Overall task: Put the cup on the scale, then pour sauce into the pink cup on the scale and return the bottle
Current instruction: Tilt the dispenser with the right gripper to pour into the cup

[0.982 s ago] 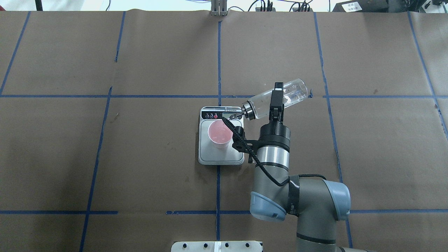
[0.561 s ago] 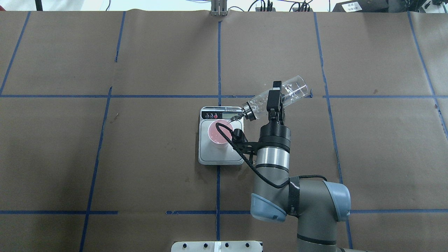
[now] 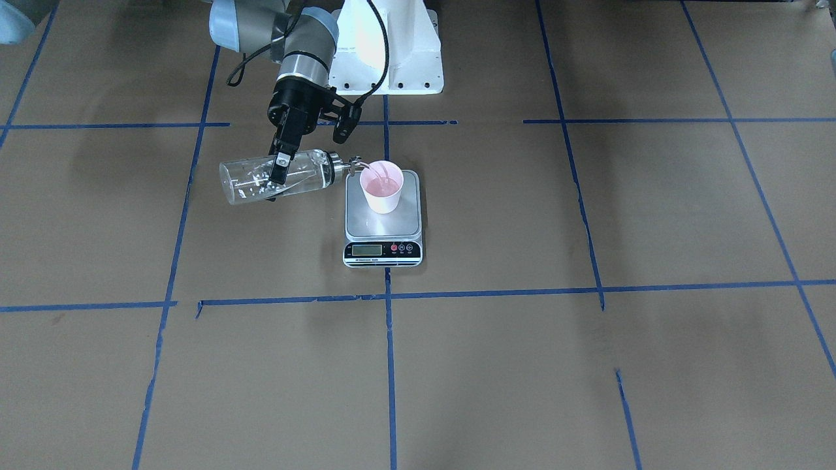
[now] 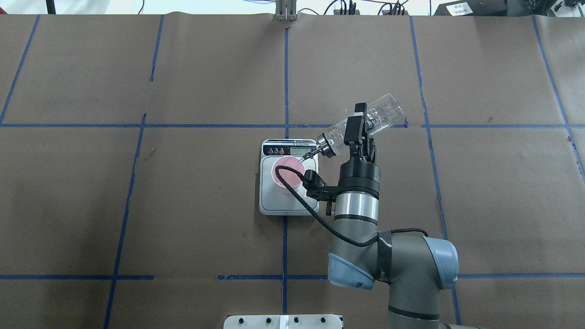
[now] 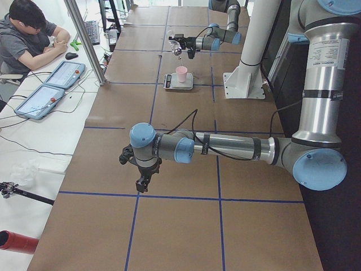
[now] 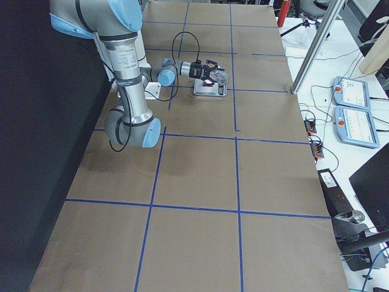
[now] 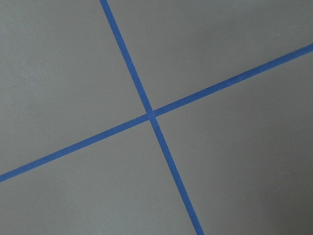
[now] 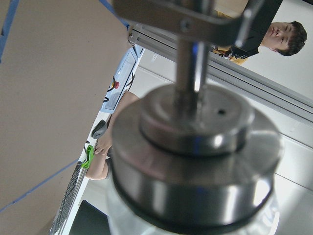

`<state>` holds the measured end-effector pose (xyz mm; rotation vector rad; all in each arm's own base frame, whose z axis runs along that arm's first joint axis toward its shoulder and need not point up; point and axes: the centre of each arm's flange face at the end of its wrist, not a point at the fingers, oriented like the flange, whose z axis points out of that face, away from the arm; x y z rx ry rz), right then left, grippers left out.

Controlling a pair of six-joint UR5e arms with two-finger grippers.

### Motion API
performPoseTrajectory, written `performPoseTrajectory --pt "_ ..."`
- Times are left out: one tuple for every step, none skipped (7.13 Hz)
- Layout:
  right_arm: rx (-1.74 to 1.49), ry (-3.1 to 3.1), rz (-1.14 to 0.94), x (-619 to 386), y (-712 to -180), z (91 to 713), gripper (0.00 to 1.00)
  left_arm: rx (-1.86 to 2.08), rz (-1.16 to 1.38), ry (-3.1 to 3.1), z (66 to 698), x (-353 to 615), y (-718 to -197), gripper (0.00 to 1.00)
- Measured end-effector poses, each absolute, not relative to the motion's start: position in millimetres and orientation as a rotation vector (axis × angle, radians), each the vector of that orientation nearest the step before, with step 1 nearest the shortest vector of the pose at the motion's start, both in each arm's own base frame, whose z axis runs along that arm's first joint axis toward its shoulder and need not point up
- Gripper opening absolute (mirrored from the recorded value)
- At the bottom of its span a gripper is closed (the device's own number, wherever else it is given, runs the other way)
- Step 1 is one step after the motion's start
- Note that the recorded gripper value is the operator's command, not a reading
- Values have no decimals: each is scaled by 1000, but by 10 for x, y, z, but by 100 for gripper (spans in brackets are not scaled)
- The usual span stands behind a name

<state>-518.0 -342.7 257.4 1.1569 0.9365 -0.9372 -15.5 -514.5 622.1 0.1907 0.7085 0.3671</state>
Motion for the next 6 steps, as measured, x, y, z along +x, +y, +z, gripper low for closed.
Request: performPoseTrajectory --pt "1166 917 -921 -5171 -3428 2548 0 193 368 708 6206 -155 -5151 100" --pt "1180 871 -888 -5169 -3428 2546 0 195 369 708 6191 -153 -5156 100" --pt "1198 805 -841 -5177 -3426 2563 0 197 369 708 6172 -153 -5163 100" --pt "1216 732 -781 -5184 -3423 2587 0 199 369 708 6161 -153 -5170 100" --pt "1230 654 -720 -5188 -3419 2614 0 201 370 708 6146 -153 -5178 100" --pt "1239 584 -665 -5192 -3413 2624 0 203 370 707 6126 -152 -5192 100"
